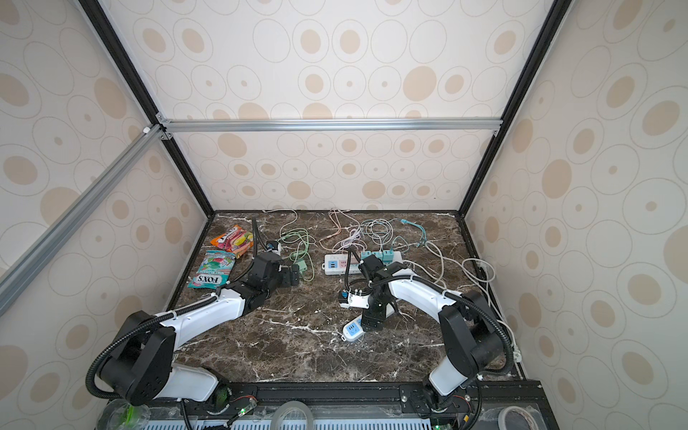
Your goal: Insert the plug
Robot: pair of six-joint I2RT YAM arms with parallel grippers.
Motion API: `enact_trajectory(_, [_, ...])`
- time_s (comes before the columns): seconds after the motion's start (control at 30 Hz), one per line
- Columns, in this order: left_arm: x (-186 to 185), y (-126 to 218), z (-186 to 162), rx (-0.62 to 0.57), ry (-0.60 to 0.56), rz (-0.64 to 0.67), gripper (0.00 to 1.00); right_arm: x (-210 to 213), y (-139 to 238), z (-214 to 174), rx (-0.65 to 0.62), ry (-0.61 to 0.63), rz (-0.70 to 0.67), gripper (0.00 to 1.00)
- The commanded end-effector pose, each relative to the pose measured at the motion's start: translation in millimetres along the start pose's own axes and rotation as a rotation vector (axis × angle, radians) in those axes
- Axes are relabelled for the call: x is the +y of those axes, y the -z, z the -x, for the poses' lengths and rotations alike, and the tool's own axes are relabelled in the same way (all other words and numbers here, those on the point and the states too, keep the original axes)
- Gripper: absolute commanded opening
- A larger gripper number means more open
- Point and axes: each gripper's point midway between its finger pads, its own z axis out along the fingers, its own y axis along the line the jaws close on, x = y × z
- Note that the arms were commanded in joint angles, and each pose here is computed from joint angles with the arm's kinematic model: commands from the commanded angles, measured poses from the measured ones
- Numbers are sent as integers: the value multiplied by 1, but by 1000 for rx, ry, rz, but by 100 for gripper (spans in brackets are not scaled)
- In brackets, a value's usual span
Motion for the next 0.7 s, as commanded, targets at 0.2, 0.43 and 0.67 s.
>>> enact_trajectory(0.2, [15,7,7,-25,38,48,99,-3,-23,-19,100,202,-32,91])
enact_trajectory(0.43, [23,10,11,-47,64,66,98,-5,-36,-32,147,237,-58,90])
enact_trajectory(0.67, [31,10,10,-42,71,93,99,-2,-42,-20,101,137,-25,73])
